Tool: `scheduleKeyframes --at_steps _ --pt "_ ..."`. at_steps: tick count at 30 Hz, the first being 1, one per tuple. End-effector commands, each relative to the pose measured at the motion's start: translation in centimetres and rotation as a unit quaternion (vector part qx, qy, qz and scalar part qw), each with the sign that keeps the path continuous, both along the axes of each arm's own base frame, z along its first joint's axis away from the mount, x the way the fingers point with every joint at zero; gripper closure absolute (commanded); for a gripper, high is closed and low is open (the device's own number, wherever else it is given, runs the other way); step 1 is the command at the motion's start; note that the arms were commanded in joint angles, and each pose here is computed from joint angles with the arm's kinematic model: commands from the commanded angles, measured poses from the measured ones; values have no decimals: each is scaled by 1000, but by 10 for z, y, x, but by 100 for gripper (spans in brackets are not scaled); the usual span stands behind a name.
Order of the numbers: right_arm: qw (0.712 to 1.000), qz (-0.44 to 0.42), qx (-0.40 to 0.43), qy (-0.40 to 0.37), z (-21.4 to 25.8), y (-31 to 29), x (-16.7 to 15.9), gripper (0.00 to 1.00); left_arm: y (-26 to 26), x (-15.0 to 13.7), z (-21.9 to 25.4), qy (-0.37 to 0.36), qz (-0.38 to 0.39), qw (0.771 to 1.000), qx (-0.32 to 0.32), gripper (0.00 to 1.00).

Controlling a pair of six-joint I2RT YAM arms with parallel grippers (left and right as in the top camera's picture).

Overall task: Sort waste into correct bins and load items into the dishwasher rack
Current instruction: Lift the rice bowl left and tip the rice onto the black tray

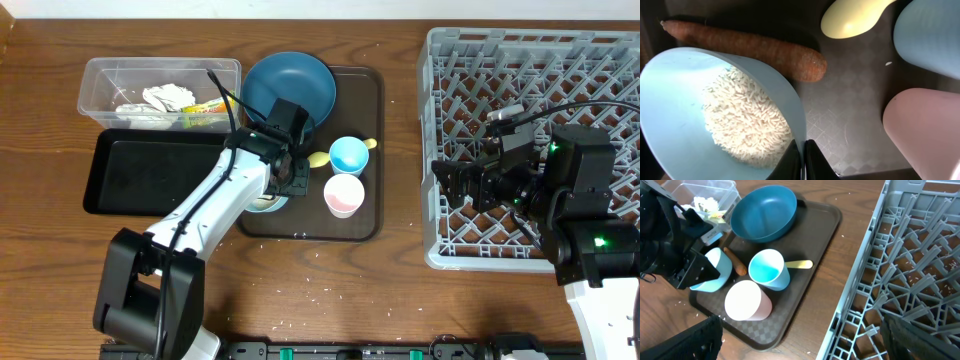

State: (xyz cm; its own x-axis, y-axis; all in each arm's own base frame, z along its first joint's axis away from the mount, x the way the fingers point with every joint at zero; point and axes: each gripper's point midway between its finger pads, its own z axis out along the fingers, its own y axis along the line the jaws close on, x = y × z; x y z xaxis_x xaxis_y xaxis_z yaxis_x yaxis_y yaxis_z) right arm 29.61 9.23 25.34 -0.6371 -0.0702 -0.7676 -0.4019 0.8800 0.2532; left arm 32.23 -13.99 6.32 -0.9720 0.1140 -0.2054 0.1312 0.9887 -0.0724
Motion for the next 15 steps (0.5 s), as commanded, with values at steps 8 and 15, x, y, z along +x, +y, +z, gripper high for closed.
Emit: scheduleKeyframes --at_steps 8,15 --pt "1000 -3 7 4 4 -1 -1 1 6 -9 -31 45 1 999 24 90" --pt "1000 -3 7 4 4 -1 -1 1 7 -10 -34 49 1 998 26 73"
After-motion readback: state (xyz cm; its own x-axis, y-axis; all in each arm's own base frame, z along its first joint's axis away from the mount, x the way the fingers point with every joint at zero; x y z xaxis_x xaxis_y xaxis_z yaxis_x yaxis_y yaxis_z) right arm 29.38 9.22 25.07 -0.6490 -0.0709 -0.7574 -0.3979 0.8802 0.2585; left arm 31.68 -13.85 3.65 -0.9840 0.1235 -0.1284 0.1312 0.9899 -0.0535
